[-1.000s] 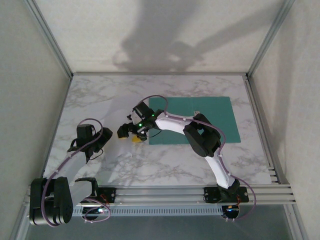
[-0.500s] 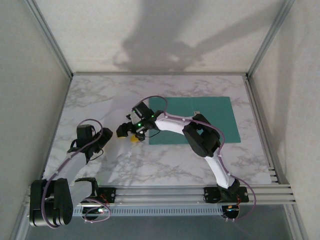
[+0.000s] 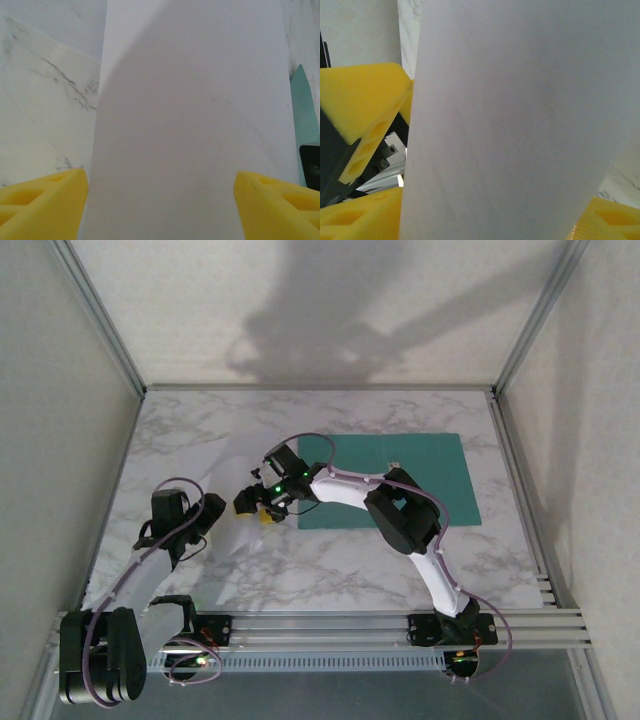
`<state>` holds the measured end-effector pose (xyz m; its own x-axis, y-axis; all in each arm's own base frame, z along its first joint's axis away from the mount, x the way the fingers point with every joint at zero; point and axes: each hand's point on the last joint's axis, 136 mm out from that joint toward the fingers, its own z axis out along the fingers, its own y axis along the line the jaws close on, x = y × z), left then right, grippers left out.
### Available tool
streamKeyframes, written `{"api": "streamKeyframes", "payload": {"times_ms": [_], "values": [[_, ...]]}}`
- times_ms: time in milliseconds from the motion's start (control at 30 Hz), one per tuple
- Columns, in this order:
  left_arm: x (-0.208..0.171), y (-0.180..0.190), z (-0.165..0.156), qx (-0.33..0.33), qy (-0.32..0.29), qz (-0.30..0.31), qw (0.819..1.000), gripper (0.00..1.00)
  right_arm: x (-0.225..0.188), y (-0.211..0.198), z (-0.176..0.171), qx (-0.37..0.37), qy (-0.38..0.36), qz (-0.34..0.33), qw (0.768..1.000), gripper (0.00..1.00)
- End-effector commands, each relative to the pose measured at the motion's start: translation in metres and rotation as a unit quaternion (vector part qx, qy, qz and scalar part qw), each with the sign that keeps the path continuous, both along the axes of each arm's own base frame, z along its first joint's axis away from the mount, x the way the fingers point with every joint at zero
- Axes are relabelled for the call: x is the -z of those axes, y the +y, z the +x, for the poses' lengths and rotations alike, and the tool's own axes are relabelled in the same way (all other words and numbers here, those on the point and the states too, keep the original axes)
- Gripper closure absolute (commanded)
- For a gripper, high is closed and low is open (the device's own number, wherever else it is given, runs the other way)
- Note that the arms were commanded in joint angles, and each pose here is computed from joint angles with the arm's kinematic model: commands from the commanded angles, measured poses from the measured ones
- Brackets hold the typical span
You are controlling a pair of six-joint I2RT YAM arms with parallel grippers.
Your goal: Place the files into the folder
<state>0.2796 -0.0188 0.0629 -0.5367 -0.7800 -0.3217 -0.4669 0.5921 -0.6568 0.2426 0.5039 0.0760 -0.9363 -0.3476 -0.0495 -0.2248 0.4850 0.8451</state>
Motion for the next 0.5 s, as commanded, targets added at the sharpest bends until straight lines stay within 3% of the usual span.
{"api": "streamKeyframes", "payload": {"times_ms": [0,200,467], "values": [[-0.007,-0.005,0.000,0.004,-0.006,-0.014,1.000,0.23,-0.001,0.002,-0.009,-0.012,0.002,0.007,1.000,0.29],[-0.034,-0.009,0.005,0.012,-0.032,-0.027,0.999,0.23,-0.013,0.002,-0.009,-0.014,-0.011,0.015,1.000,0.43],[-0.092,-0.011,0.011,0.020,-0.097,-0.023,0.995,0.19,-0.040,-0.002,-0.007,-0.015,-0.034,0.031,0.999,0.49]]}}
